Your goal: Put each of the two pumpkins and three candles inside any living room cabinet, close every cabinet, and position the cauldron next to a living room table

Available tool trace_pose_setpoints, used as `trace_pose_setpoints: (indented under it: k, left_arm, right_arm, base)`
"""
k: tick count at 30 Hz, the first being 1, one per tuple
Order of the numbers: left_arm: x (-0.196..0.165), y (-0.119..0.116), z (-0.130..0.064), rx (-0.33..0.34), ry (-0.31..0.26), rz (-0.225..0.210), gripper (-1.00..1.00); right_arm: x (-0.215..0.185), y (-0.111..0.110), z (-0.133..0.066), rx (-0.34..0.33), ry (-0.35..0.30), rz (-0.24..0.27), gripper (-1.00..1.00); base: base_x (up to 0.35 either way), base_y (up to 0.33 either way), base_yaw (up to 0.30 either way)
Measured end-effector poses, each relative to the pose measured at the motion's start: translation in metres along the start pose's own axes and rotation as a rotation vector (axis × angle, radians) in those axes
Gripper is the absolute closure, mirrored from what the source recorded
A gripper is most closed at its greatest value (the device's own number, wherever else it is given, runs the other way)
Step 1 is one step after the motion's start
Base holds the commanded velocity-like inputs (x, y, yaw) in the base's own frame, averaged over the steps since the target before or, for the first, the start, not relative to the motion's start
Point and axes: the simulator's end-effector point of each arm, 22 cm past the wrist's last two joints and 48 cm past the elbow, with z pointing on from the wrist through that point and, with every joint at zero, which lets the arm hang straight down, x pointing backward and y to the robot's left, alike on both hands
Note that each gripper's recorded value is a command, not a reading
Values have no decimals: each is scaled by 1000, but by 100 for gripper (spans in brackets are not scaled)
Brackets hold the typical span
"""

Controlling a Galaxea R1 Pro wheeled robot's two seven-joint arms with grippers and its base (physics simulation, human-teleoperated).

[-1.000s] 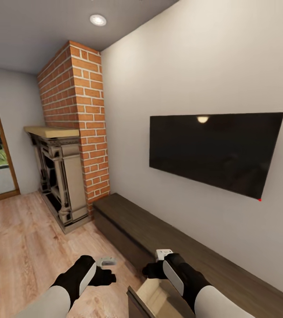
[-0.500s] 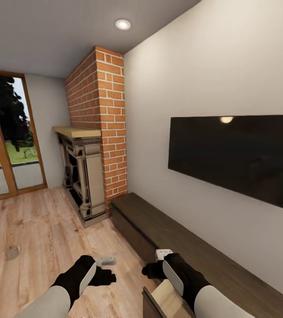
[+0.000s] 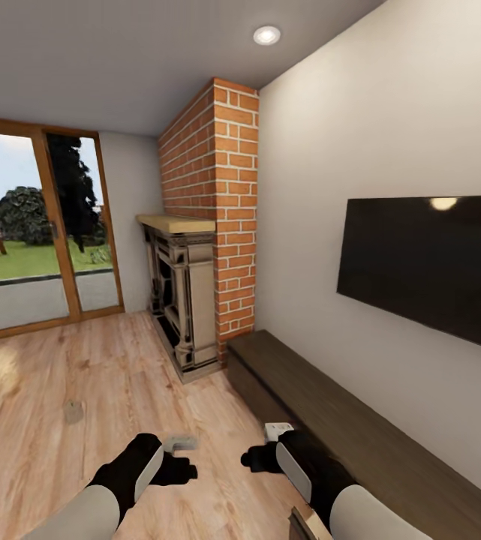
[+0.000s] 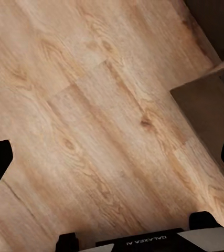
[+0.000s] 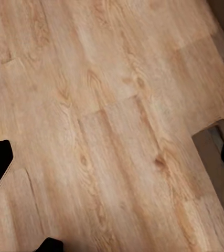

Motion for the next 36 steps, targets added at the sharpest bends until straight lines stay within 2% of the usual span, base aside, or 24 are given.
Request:
trace_pose_setpoints:
  k: [13, 27, 36]
  left_arm:
    - [0, 1, 0, -1, 1, 0, -100]
    - [0, 0, 0, -1, 0, 0, -100]
    - [-1, -1, -2, 1, 0, 1, -100]
  right_arm:
    - [0, 0, 0, 0, -1, 0, -100]
    - [0, 0, 0, 1, -1, -1, -100]
    - [-1, 0, -2, 1, -1, 0, -100]
  base:
    - [60, 316, 286]
    - [182, 287, 286]
    - [61, 65, 285]
